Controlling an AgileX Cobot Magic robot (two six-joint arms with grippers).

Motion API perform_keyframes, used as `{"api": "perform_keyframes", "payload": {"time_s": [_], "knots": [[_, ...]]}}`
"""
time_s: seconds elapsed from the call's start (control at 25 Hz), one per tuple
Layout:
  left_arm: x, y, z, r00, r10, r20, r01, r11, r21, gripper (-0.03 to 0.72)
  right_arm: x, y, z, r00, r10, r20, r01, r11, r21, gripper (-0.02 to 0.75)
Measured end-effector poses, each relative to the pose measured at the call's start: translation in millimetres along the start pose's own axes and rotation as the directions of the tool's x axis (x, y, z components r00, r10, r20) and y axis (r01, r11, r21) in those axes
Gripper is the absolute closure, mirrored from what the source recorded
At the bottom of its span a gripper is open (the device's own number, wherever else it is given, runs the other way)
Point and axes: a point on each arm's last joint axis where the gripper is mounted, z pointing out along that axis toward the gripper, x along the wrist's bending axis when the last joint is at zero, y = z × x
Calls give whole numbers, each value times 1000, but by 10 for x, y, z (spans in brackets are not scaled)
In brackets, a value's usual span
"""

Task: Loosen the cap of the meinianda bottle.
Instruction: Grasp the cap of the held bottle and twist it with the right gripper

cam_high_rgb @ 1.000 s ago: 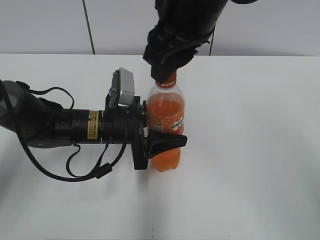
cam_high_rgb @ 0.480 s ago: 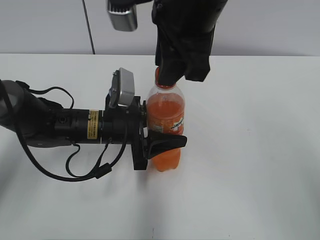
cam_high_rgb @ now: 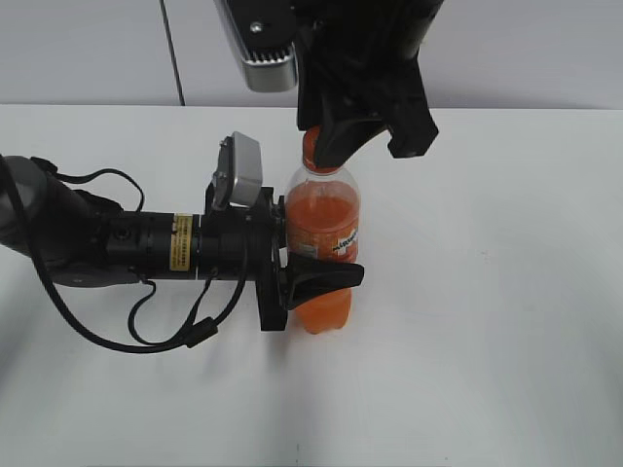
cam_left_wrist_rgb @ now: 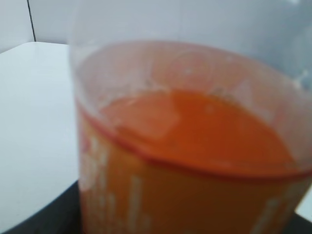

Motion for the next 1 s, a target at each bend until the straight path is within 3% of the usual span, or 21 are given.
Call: {"api": "perform_keyframes", "payload": {"time_s": [1.0], "knots": [[0,0,0,1000,0,0,0,1000,0,273,-3,-6,0,992,128,4,-128,992,6,417]]}}
